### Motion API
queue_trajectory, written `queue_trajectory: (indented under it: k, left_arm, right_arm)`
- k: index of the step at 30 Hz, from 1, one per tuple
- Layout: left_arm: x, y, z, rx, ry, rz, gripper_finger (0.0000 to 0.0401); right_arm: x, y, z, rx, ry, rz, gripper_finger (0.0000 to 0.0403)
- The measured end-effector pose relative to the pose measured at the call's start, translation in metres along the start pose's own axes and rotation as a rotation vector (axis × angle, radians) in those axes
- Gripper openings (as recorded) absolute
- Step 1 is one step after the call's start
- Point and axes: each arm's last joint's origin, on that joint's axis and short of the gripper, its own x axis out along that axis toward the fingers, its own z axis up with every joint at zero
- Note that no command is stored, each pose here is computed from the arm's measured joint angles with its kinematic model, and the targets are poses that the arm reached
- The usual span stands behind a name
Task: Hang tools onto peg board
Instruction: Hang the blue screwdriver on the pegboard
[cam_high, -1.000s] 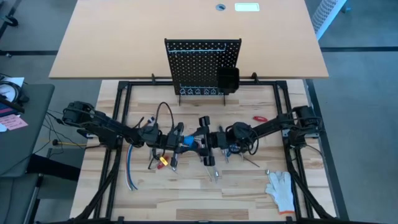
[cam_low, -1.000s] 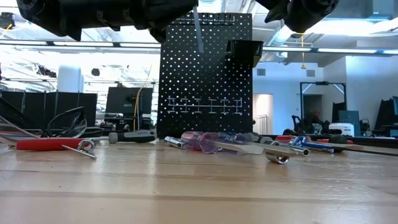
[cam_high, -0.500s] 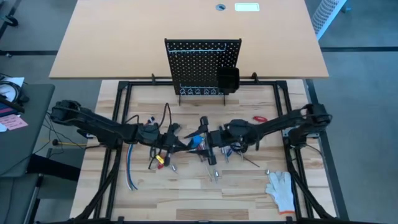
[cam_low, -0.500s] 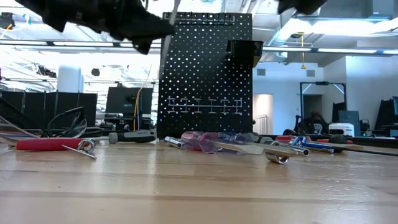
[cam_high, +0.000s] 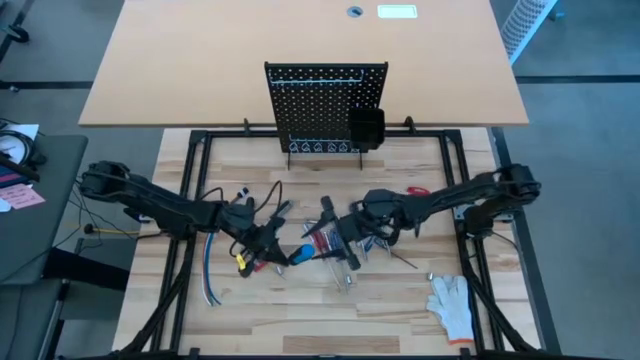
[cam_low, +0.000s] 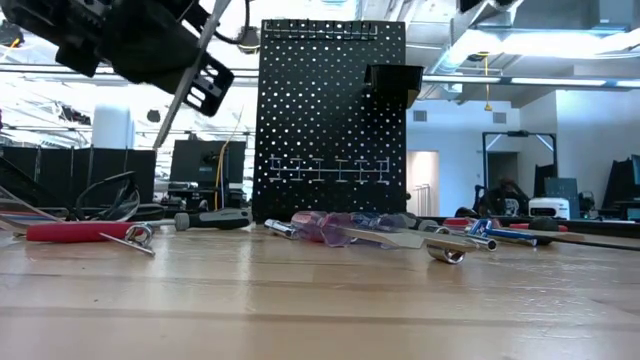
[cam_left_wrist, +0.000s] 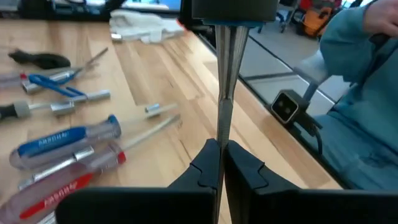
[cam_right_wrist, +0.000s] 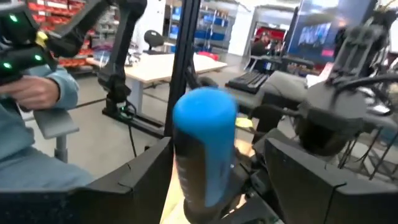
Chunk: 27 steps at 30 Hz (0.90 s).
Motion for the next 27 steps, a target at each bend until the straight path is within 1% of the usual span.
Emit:
queue_trajectory:
  k: [1, 4, 6, 7, 9, 12, 14, 19, 21, 23, 25, 27]
  left_arm:
    - [0.001, 0.000, -0.001, -0.001, 0.002, 0.000, 0.0000]
    - [0.003, 0.001, -0.004, -0.008, 0.021, 0.001, 0.0000]
    - [0.003, 0.001, -0.004, -0.008, 0.023, 0.001, 0.0000]
    - [0.003, 0.001, -0.004, -0.008, 0.022, 0.001, 0.0000]
    - [0.003, 0.001, -0.005, -0.010, 0.029, 0.000, 0.0000]
    - [0.003, 0.001, -0.006, -0.013, 0.037, 0.002, 0.0000]
    - [0.003, 0.001, -0.006, -0.016, 0.039, 0.001, 0.0000]
    - [0.003, 0.002, -0.005, -0.014, 0.032, 0.005, 0.0000]
    - [0.003, 0.002, -0.006, -0.016, 0.039, 0.020, 0.0000]
    - [0.003, 0.003, -0.007, -0.006, 0.046, 0.059, 0.0007]
    - [0.003, 0.005, -0.008, -0.003, 0.055, 0.113, 0.0021]
    - [0.002, 0.007, -0.010, 0.003, 0.074, 0.164, 0.0041]
  right_arm:
    - [0.004, -0.001, -0.002, 0.002, 0.008, 0.006, 0.0260]
    - [0.017, -0.002, 0.001, 0.002, -0.004, 0.095, 0.0260]
    - [0.023, -0.003, 0.002, 0.012, 0.010, 0.155, 0.0256]
    - [0.025, -0.003, 0.003, 0.018, 0.024, 0.166, 0.0252]
    - [0.029, -0.004, 0.003, 0.037, 0.070, 0.180, 0.0234]
    - [0.029, -0.005, 0.005, 0.060, 0.132, 0.189, 0.0190]
    - [0.028, -0.006, 0.009, 0.052, 0.145, 0.176, 0.0158]
    - [0.023, -0.006, 0.013, 0.062, 0.177, 0.150, 0.0154]
    - [0.023, -0.006, 0.011, 0.079, 0.208, 0.102, 0.0154]
    - [0.023, -0.007, 0.010, 0.105, 0.230, 0.054, 0.0154]
    - [0.022, -0.010, 0.009, 0.145, 0.244, 0.008, 0.0154]
    - [0.021, -0.014, 0.006, 0.206, 0.273, -0.086, 0.0154]
